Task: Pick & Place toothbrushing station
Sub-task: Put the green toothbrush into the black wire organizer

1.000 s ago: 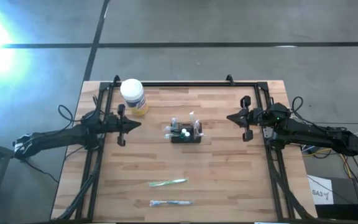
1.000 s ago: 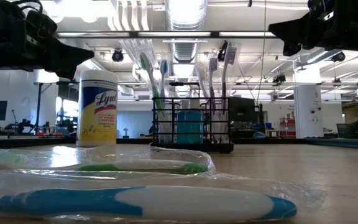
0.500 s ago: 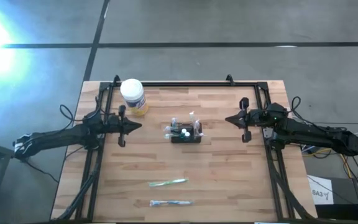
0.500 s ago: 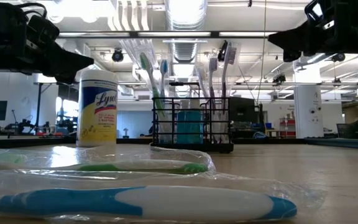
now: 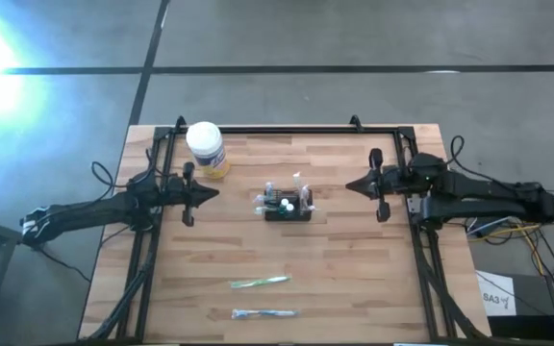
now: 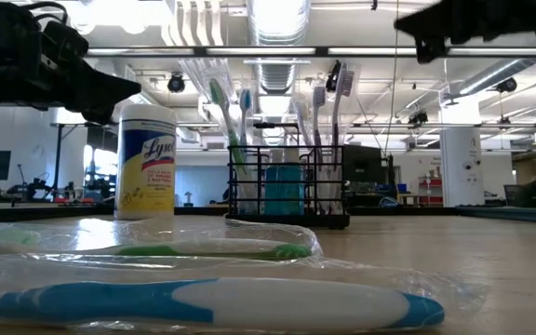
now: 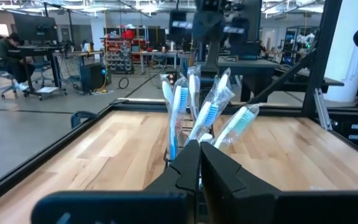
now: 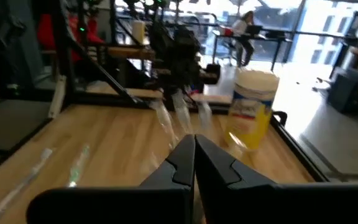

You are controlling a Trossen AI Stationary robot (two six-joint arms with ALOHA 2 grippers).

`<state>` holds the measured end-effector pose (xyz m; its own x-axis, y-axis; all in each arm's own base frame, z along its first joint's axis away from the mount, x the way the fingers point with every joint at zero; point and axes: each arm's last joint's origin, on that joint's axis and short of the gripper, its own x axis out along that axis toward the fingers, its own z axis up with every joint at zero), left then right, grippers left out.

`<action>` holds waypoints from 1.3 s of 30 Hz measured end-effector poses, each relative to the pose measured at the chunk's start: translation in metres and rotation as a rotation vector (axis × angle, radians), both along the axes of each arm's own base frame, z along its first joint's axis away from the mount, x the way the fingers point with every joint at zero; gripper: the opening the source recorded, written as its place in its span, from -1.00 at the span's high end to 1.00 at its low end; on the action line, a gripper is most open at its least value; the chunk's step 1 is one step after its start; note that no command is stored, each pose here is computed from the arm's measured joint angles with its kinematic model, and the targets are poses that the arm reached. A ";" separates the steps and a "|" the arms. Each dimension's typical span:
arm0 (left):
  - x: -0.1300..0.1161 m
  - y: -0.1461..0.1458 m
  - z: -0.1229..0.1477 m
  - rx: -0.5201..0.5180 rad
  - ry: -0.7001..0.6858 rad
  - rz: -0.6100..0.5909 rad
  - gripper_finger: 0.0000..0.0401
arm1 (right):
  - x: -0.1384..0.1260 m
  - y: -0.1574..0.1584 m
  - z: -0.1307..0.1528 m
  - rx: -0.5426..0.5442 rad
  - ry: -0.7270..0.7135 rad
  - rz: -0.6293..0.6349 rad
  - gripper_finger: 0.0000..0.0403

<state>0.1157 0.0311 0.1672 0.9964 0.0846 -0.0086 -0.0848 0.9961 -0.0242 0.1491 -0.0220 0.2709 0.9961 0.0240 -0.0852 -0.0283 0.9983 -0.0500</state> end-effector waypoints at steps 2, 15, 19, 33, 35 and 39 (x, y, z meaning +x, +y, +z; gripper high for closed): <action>0.000 0.000 0.000 -0.008 -0.002 0.001 0.92 | 0.008 0.007 0.013 -0.009 0.006 0.037 0.96; 0.000 0.002 0.001 -0.117 -0.018 0.061 0.92 | 0.103 0.068 0.031 -0.034 0.187 0.223 0.96; 0.000 0.002 0.001 -0.143 -0.020 0.062 0.91 | 0.140 0.085 0.019 -0.052 0.292 0.236 0.93; 0.000 0.002 0.001 -0.172 -0.024 0.062 0.94 | 0.237 0.136 -0.044 -0.121 0.706 0.355 0.13; 0.000 0.002 0.001 -0.177 -0.024 0.062 0.94 | 0.246 0.139 -0.051 -0.112 0.730 0.376 0.05; 0.000 0.002 0.000 -0.194 -0.017 0.062 0.93 | 0.259 0.144 -0.068 -0.063 0.772 0.426 -0.02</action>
<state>0.1156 0.0329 0.1674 0.9894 0.1446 -0.0140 -0.1442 0.9654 -0.2171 0.4084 0.1215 0.2033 0.5677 0.3526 -0.7439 -0.4457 0.8914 0.0824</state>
